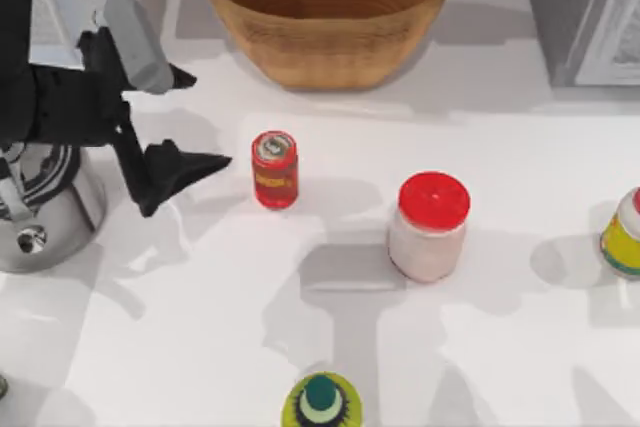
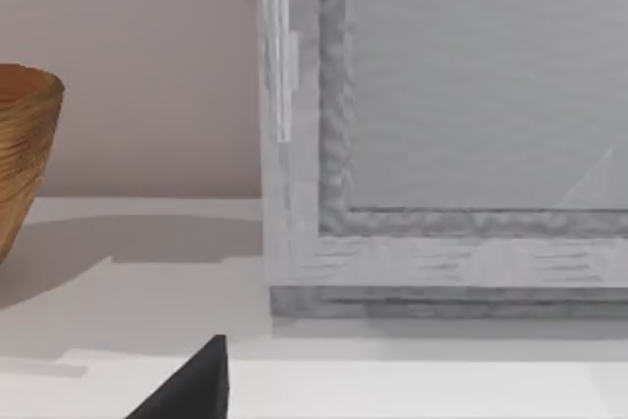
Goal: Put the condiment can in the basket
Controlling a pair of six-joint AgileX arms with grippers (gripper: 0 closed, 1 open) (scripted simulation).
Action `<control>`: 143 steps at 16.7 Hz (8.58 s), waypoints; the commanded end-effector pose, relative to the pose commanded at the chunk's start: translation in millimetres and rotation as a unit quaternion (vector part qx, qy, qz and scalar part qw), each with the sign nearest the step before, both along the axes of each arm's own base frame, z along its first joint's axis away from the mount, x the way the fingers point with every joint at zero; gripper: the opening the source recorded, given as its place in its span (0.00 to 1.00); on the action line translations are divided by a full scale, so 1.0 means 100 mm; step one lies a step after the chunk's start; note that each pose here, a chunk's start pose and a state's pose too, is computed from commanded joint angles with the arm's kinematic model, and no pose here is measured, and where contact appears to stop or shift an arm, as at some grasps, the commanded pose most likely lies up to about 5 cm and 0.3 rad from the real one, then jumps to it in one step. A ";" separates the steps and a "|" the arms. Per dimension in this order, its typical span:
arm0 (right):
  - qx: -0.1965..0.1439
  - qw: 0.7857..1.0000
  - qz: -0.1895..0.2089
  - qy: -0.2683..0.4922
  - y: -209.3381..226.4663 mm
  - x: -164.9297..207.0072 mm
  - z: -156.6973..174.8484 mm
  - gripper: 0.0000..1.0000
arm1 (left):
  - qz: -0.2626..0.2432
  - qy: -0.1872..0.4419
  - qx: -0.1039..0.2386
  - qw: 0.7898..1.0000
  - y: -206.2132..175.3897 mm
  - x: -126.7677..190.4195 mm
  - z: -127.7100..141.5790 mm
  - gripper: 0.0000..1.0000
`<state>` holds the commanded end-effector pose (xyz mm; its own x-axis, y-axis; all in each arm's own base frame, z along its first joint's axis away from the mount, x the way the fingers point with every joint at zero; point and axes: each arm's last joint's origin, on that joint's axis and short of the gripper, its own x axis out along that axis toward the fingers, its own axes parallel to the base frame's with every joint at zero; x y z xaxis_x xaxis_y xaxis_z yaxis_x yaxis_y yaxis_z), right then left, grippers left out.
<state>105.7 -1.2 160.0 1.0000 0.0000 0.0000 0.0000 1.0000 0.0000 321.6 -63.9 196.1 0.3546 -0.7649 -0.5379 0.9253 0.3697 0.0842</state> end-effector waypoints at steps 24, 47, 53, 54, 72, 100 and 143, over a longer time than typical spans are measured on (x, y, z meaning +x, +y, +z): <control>0.000 1.000 0.000 0.000 0.00 0.00 0.00 1.00 | -0.130 0.025 -0.039 0.990 -0.46 0.77 -1.21 1.00; 0.000 1.000 0.000 0.000 0.00 0.00 0.00 1.00 | -0.130 0.025 -0.039 0.990 -0.61 0.75 -1.33 0.00; 0.000 1.000 0.000 0.000 0.00 0.00 0.00 1.00 | -0.130 0.025 -0.039 0.990 -0.61 0.75 -1.33 0.00; 0.000 1.000 0.000 0.000 0.00 0.00 0.00 1.00 | -0.129 0.024 -0.039 0.991 -0.60 0.76 -1.32 0.00; 0.000 1.000 0.000 0.000 0.00 0.00 0.00 1.00 | -0.133 0.020 -0.036 0.990 0.37 -0.18 -0.30 0.00; 0.000 1.000 0.000 0.000 0.00 0.00 0.00 1.00 | 0.498 -0.022 -0.006 0.867 -1.96 1.30 1.19 0.00; 0.000 1.000 0.000 0.000 0.00 0.00 0.00 1.00 | 0.564 -0.014 -0.050 0.824 -2.25 1.65 0.73 1.00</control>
